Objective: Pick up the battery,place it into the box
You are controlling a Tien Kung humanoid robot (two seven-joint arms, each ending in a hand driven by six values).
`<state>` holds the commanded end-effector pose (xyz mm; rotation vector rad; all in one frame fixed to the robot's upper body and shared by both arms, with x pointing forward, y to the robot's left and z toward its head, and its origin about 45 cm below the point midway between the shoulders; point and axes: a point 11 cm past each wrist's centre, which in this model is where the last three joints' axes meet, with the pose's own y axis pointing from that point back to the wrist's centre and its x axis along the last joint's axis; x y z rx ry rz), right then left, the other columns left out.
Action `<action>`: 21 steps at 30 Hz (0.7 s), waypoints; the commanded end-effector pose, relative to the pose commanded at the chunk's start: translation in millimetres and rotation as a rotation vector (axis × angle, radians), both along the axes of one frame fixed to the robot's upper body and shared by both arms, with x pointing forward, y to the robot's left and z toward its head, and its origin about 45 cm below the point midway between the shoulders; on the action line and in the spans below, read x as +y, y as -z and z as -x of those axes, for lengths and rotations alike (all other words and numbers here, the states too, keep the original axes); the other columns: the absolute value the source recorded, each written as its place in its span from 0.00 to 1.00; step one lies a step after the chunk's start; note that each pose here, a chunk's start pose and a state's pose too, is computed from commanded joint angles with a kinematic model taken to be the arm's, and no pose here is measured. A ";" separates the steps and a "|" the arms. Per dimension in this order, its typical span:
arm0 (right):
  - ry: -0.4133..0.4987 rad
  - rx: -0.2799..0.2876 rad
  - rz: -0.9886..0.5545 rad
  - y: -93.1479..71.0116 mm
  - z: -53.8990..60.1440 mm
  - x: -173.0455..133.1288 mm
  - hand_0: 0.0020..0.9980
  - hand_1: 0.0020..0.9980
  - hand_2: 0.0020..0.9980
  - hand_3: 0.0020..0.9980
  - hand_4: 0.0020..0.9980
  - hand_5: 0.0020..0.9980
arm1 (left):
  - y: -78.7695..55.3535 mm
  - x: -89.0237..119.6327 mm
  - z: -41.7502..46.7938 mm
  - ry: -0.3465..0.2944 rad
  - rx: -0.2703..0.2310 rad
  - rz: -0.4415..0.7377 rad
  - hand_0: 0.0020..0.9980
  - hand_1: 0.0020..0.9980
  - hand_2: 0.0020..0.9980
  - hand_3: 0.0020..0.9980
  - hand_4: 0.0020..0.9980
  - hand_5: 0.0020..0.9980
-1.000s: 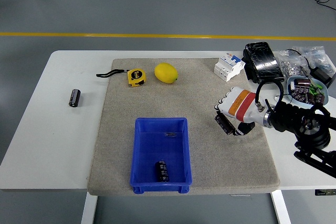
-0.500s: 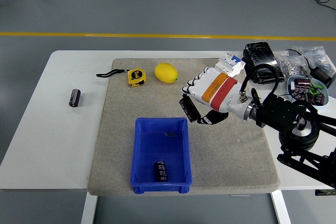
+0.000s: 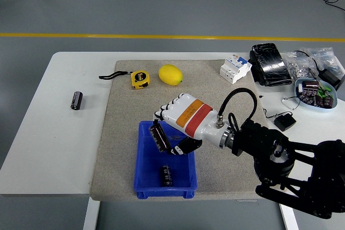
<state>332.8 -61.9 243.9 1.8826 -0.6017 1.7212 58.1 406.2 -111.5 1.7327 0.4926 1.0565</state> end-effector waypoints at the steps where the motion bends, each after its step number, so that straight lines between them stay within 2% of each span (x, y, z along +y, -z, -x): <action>1: 0.010 0.021 -0.007 2.8 -0.3 0.1 0.36 0.45 0.59 0.51 1.00 0.30 | 0.0 0.1 -0.1 0.000 0.000 0.000 0.73 0.71 0.74 0.63 0.66 0.65; 3: 0.020 0.038 -0.008 6.0 -1.0 0.0 0.37 0.48 0.62 0.53 1.00 0.32 | -0.1 0.3 -0.1 0.001 0.000 0.000 0.73 0.70 0.74 0.63 0.66 0.65; 8: 0.001 0.052 0.042 12.2 -1.4 -0.6 0.37 0.48 0.62 0.53 1.00 0.32 | -0.4 1.1 -0.1 0.000 0.001 -0.002 0.73 0.70 0.74 0.63 0.66 0.65; 9: -0.002 0.052 0.048 12.7 -1.4 -0.8 0.40 0.54 0.67 0.66 1.00 0.37 | -0.4 1.2 -0.2 0.000 0.001 -0.002 0.73 0.70 0.74 0.63 0.66 0.65; 14: -0.016 0.038 0.074 12.2 -1.8 -2.3 0.40 0.54 0.67 0.66 1.00 0.37 | -0.6 1.9 -0.4 0.001 0.002 -0.004 0.73 0.70 0.74 0.63 0.66 0.65; 15: -0.018 0.032 0.077 11.5 -2.0 -2.5 0.41 0.57 0.75 0.82 1.00 0.41 | -0.6 1.9 -0.4 0.002 0.003 -0.004 0.73 0.70 0.74 0.63 0.66 0.65; 20: -0.015 0.012 0.074 5.6 -5.3 -4.6 0.41 0.57 0.75 0.82 1.00 0.41 | -0.7 2.3 0.1 0.000 0.002 -0.005 0.73 0.70 0.74 0.63 0.66 0.65; 21: -0.014 0.008 0.074 4.1 -6.2 -5.1 0.42 0.57 0.78 0.84 1.00 0.40 | -0.7 2.3 -0.1 0.001 0.002 -0.005 0.73 0.70 0.74 0.63 0.66 0.65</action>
